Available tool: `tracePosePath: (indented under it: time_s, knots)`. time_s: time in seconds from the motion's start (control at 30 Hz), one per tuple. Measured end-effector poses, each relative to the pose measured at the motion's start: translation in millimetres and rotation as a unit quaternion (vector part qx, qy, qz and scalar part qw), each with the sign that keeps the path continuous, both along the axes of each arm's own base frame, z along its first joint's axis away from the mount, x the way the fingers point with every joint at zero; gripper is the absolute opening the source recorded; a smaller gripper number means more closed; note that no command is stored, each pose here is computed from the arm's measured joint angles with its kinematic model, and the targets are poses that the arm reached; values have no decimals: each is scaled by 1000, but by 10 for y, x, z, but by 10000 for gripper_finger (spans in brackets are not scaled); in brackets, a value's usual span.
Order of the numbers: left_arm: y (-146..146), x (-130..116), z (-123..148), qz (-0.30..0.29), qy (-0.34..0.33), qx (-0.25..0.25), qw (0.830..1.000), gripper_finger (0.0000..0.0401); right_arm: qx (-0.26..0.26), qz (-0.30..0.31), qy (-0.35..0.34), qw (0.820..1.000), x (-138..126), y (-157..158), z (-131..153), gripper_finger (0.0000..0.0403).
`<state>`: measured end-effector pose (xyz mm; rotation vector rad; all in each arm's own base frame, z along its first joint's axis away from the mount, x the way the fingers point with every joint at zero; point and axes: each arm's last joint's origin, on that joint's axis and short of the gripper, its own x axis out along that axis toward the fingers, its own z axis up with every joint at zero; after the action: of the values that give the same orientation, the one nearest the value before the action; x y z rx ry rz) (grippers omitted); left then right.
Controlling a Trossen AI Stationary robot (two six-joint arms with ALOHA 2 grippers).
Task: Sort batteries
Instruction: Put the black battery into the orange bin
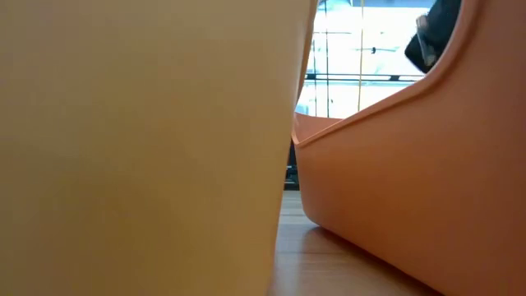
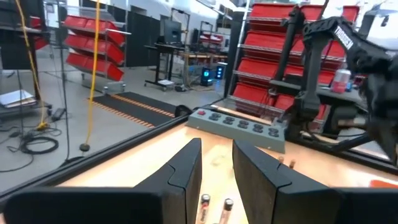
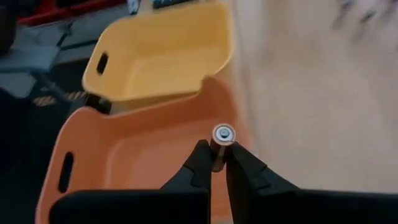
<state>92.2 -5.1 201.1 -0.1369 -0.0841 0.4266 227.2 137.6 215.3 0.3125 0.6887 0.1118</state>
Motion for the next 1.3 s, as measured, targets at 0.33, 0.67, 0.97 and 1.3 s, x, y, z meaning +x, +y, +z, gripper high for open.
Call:
tracePosePath:
  time_s: [0.33, 0.67, 0.97, 1.3]
  knots:
    - [-9, 80, 6, 26, 54, 4, 998, 99, 71, -9, 135, 988, 235, 170, -645, 12]
    - [-26, 144, 135, 26, 68, 11, 997, 99, 46, -16, 143, 989, 442, 158, -439, 22]
    - [-36, 161, 138, 13, 69, 11, 997, 99, 40, -15, 132, 990, 606, 189, -213, 19]
    - [-49, 168, 155, -12, 59, 8, 998, 99, 7, 22, 254, 967, 812, 337, -466, 18]
